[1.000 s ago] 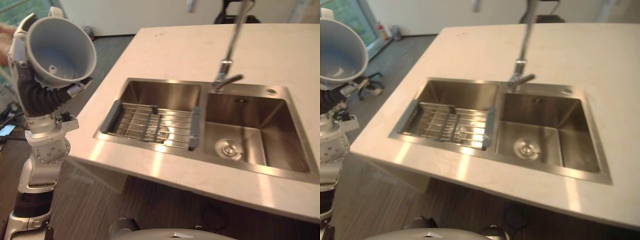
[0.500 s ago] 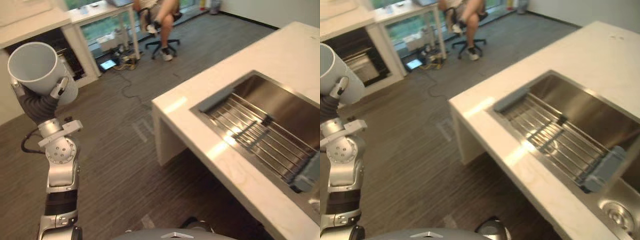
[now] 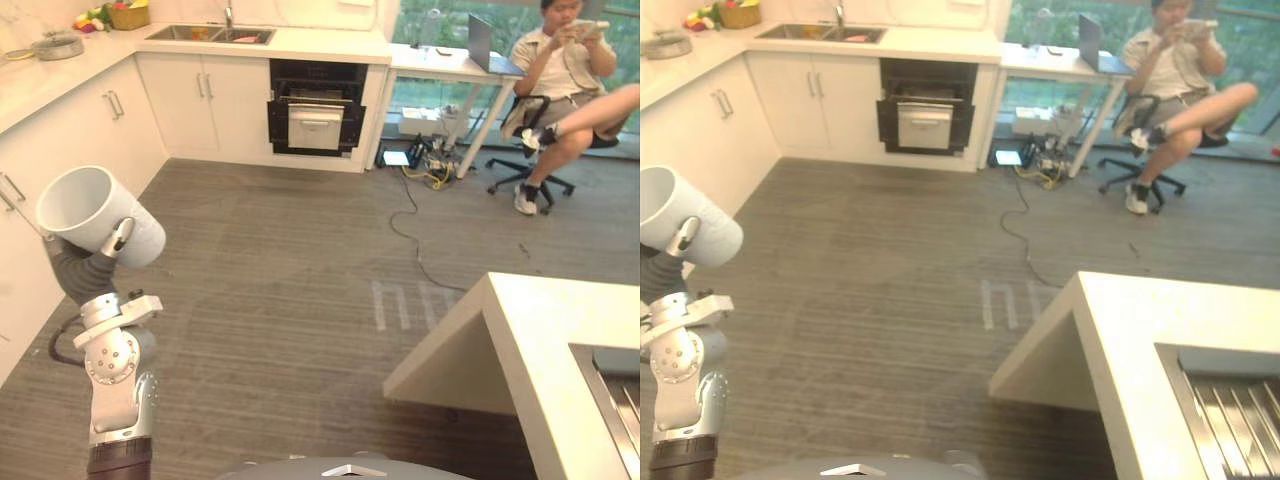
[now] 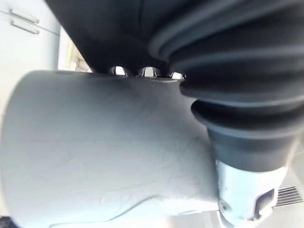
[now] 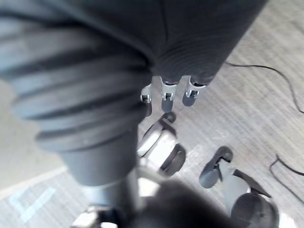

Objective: Walk over to the sink, pick up the cup, carry it to the dishwasher, place the cup inside the dishwasher, then close the dishwasher door

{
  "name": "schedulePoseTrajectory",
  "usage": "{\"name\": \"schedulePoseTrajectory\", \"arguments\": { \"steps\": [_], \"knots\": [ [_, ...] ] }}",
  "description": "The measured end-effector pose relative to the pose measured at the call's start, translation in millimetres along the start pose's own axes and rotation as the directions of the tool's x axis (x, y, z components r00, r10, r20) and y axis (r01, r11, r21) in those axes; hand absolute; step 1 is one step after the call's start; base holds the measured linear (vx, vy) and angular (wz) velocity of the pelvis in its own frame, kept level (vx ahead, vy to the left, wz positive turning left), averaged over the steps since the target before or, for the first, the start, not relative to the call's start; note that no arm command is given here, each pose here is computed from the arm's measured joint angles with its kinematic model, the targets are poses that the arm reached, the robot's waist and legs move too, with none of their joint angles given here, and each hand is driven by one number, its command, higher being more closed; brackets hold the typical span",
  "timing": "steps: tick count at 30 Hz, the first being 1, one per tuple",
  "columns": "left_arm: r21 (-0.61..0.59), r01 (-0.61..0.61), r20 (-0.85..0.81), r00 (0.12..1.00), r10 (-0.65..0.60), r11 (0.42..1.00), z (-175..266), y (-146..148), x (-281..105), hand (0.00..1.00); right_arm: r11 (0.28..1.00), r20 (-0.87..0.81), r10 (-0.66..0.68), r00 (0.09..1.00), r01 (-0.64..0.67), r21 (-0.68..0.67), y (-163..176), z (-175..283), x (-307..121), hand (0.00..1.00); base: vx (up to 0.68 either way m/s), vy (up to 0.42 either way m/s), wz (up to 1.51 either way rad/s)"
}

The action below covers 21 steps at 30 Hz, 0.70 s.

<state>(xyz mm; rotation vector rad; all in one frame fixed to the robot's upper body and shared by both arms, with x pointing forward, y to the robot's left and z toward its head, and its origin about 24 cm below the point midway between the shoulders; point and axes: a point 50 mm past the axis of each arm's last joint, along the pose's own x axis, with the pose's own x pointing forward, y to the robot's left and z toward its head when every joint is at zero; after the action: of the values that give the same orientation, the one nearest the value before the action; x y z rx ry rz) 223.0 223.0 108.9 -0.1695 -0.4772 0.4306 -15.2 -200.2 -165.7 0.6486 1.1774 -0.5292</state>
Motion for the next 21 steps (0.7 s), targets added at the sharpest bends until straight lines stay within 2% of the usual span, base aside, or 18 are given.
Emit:
{"name": "schedulePoseTrajectory", "arguments": {
  "steps": [1, 3, 7, 10, 13, 17, 19, 21],
  "knots": [
    [-0.022, 0.035, -0.030, 0.999, -0.035, 0.999, -5, -9, -4, 1.00, 0.998, 0.032, 0.063, 0.998, -0.062, -0.032, 11, 12, 3, 0.00, 0.16, -0.045, 0.41],
    [-0.062, 0.084, -0.074, 0.993, -0.089, 0.995, -11, -23, -11, 1.00, 0.995, 0.047, 0.095, 0.994, -0.093, -0.045, 14, 19, 3, 0.00, 0.08, 0.004, 0.71],
    [-0.076, 0.105, -0.138, 0.984, -0.115, 0.992, -25, -30, -18, 1.00, 0.994, -0.007, 0.093, 0.996, -0.093, -0.049, 24, 12, 6, 0.00, -0.14, -0.081, 0.90],
    [-0.075, 0.101, -0.210, 0.971, -0.115, 0.992, -36, -31, -30, 1.00, 0.996, -0.060, 0.078, 0.995, -0.080, -0.027, 20, 8, 7, 0.00, 0.06, -0.115, 0.64],
    [-0.118, 0.178, -0.241, 0.949, -0.202, 0.977, -40, -48, -39, 1.00, 0.995, -0.049, 0.102, 0.994, -0.102, -0.002, 15, 15, 5, 0.00, 0.19, -0.027, 0.58],
    [-0.163, 0.207, -0.246, 0.938, -0.243, 0.965, -40, -59, -44, 1.00, 0.994, -0.049, 0.106, 0.993, -0.106, 0.000, 11, 17, 3, 0.00, 0.08, 0.034, -0.01],
    [-0.153, 0.191, -0.249, 0.942, -0.225, 0.970, -40, -53, -42, 1.00, 0.995, -0.063, 0.101, 0.993, -0.102, -0.007, 10, 16, 3, 0.00, 0.06, 0.031, -0.53],
    [-0.148, 0.237, -0.244, 0.932, -0.268, 0.960, -40, -53, -42, 1.00, 0.996, -0.068, 0.092, 0.993, -0.092, 0.007, 10, 15, 3, 0.00, 0.12, 0.016, -0.49]
  ]
}}
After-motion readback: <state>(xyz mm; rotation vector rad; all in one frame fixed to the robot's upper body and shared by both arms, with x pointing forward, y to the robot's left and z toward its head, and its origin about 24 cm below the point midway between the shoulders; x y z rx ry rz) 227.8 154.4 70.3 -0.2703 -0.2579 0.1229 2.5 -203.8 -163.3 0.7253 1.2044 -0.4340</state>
